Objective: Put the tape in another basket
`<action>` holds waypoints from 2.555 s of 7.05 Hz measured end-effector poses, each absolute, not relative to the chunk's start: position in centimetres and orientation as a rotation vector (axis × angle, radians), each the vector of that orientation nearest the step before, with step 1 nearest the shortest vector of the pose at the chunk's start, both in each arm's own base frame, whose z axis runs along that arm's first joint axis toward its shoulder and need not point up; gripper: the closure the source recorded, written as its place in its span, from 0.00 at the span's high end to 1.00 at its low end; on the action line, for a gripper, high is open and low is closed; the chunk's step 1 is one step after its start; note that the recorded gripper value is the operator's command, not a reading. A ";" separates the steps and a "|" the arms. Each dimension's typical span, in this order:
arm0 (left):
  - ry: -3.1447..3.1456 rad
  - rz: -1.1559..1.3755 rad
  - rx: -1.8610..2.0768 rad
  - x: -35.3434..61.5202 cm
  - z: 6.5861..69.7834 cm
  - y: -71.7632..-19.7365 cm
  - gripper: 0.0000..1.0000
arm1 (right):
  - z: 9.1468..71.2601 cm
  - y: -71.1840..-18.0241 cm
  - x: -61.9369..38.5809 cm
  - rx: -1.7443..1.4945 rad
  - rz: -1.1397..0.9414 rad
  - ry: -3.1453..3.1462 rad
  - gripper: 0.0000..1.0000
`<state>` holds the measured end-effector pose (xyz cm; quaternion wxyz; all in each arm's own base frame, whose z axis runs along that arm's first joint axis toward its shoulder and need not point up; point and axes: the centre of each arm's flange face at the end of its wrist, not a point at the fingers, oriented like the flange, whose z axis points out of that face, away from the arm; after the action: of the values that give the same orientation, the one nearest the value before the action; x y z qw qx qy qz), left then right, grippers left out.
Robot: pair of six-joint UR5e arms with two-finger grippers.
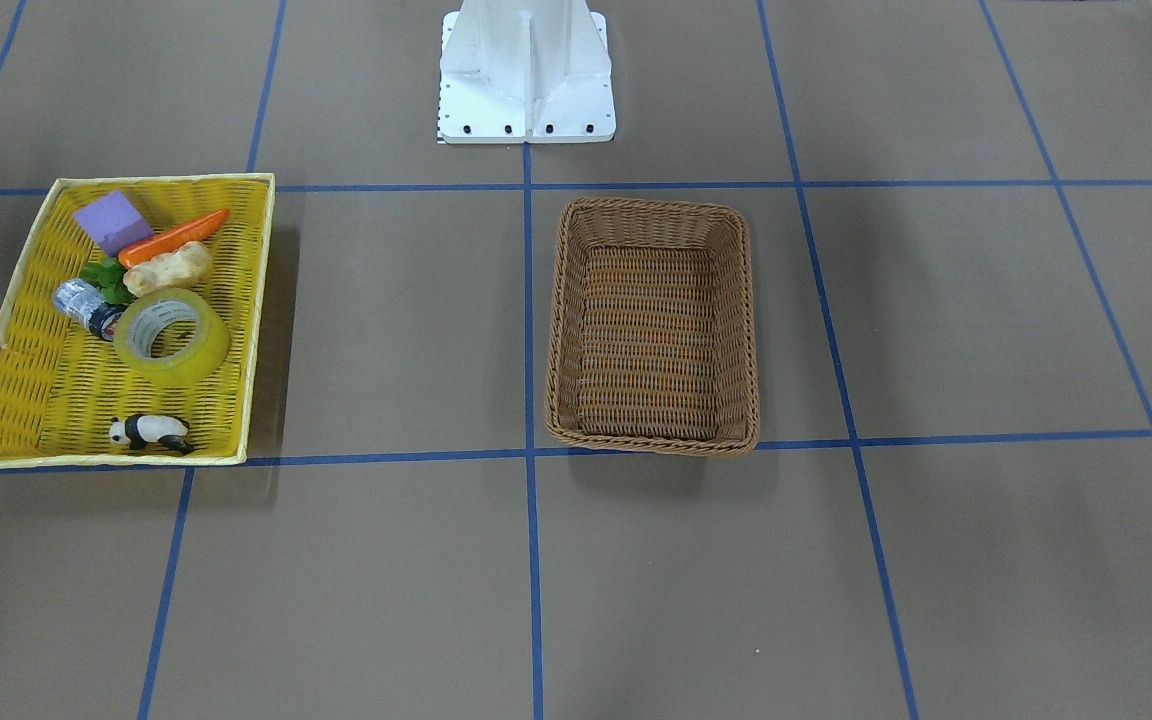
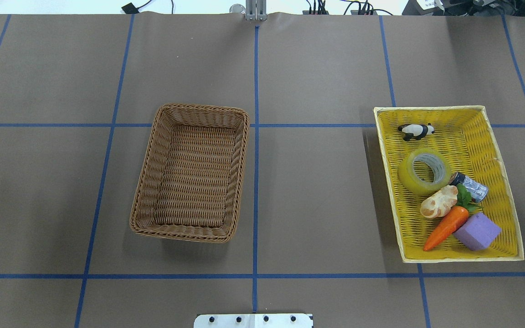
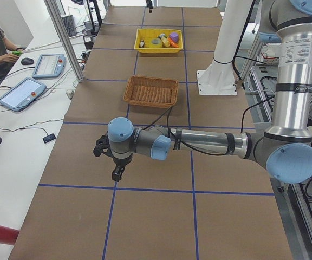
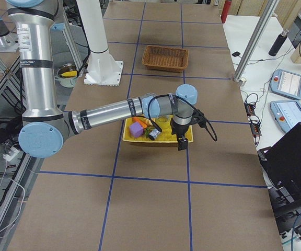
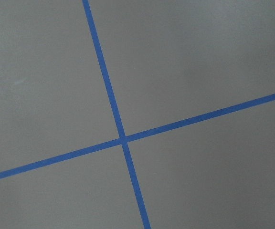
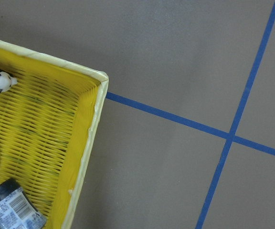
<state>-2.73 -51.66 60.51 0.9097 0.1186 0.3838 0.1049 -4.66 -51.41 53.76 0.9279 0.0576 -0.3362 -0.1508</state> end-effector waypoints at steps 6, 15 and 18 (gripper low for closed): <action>0.790 0.214 0.245 -2.8 61.7 -50.4 0.98 | 53.8 -51.4 -4.7 0.117 -0.310 -0.695 1.00; 0.792 0.215 0.251 -2.7 61.7 -50.3 0.98 | 54.0 -51.1 -4.9 0.110 -0.312 -0.705 1.00; 0.792 0.216 0.251 -2.7 61.7 -50.3 0.98 | 53.3 -51.0 -5.5 0.105 -0.306 -0.743 1.00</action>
<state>-2.75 -50.26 61.70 0.9092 0.1218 0.3841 0.1045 -5.52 -50.99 53.28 0.9190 0.0509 -0.3615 -0.1488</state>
